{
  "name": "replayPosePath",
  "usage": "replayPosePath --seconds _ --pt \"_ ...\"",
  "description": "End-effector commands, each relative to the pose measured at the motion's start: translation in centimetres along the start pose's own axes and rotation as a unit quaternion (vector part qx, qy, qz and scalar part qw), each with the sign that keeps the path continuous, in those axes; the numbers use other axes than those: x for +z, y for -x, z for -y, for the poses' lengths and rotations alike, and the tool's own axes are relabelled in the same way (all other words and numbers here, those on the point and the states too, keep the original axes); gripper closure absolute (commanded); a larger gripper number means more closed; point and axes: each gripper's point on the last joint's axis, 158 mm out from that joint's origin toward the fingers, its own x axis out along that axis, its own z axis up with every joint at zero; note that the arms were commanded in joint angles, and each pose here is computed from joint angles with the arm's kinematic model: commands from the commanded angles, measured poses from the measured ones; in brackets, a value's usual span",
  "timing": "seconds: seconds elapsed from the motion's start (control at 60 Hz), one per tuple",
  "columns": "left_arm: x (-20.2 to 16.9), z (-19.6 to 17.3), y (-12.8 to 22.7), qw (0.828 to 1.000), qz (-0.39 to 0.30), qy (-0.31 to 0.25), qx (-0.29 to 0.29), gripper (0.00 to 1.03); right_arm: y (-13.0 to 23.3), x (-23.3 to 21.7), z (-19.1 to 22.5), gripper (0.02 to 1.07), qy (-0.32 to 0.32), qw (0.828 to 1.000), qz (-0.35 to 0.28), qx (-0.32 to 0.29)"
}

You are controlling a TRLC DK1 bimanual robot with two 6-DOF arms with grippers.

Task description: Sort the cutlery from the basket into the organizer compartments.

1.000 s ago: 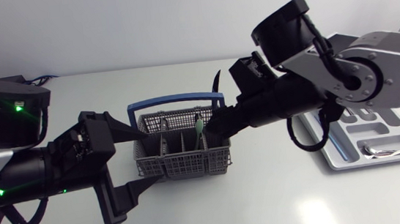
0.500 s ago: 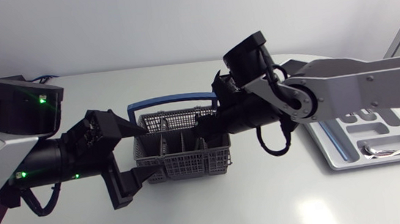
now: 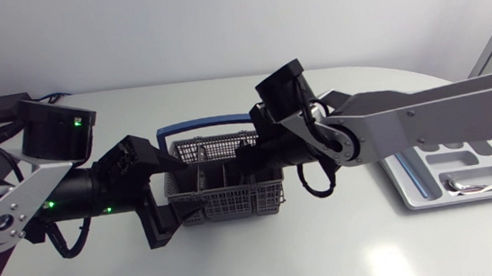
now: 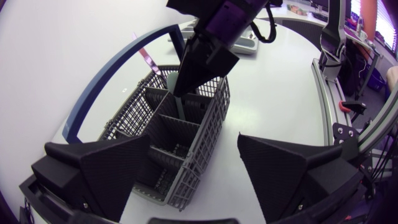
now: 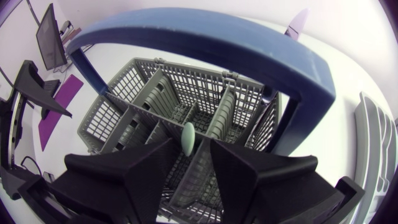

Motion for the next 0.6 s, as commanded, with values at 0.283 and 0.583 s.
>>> replayPosePath --seconds 0.283,0.583 --pt "-0.7 -0.5 -0.3 0.999 0.002 0.035 -0.011 0.06 -0.4 1.4 -0.1 0.71 -0.014 0.999 0.029 -0.01" --pt "-0.7 -0.3 0.0 0.999 0.005 0.035 -0.01 0.06 -0.2 1.6 -1.2 0.94 -0.003 0.999 0.034 -0.001"
